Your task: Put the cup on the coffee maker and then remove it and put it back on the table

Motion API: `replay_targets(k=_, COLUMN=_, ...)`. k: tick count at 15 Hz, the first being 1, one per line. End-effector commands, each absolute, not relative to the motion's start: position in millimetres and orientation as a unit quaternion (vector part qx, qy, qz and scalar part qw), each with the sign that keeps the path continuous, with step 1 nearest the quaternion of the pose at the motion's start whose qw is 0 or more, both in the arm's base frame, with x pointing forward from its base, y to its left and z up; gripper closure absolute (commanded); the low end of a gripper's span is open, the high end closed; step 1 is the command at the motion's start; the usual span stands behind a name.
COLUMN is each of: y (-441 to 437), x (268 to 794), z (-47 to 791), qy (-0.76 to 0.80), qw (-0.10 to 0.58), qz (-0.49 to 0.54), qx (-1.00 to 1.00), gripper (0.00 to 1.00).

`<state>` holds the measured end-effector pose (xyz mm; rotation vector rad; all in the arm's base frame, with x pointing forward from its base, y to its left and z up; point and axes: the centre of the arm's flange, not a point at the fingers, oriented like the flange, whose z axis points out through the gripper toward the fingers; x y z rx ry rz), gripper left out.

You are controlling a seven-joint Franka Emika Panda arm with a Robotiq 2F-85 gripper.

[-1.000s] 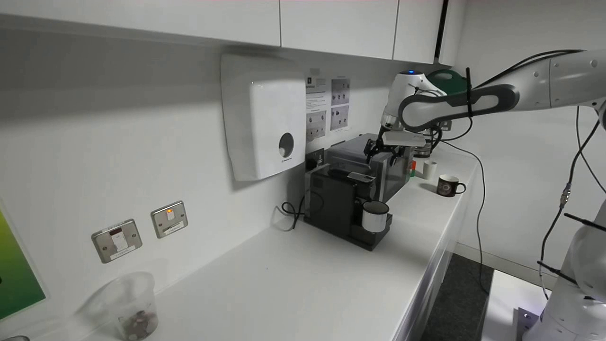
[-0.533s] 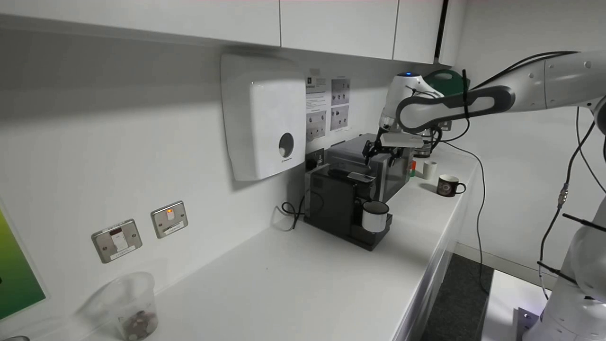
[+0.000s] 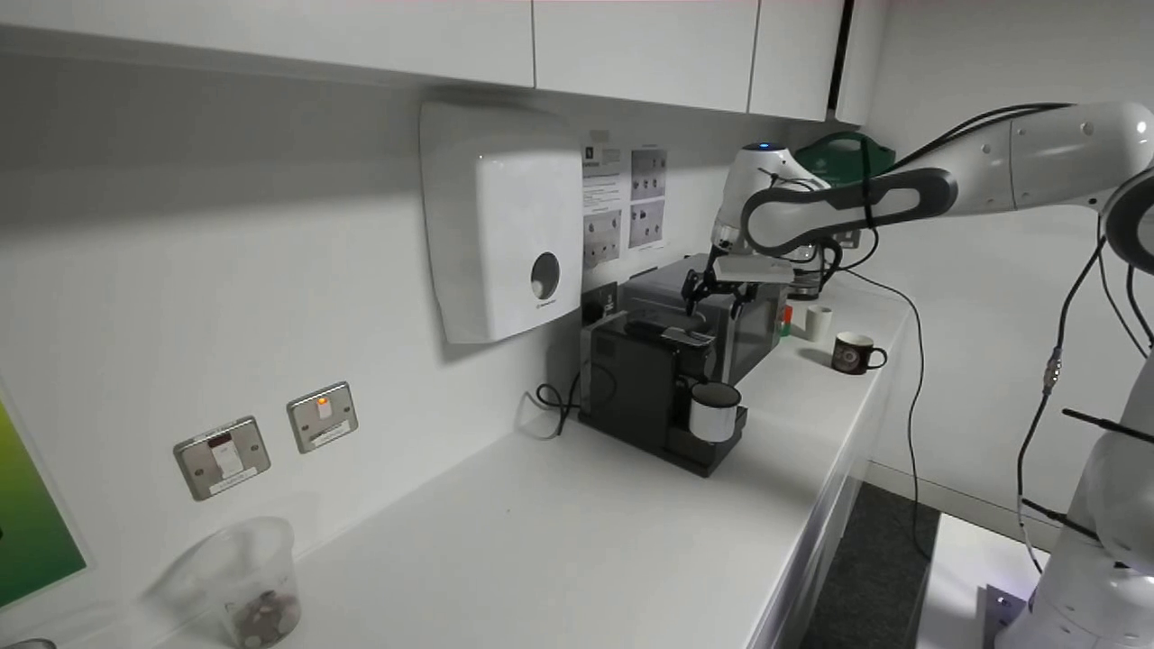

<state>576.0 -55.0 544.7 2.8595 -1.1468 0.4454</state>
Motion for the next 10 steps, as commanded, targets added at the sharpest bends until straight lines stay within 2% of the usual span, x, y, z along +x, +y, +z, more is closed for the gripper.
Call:
replay_targets(k=1, y=-57.8, x=587.5, z=550.1, qy=-0.372, qw=0.023, qz=0.154, qx=0.915, gripper=0.0)
replay_targets(k=10, y=-67.6, x=587.5, z=543.7, qy=-0.373, qw=0.037, qz=0.152, qx=0.914, gripper=0.0)
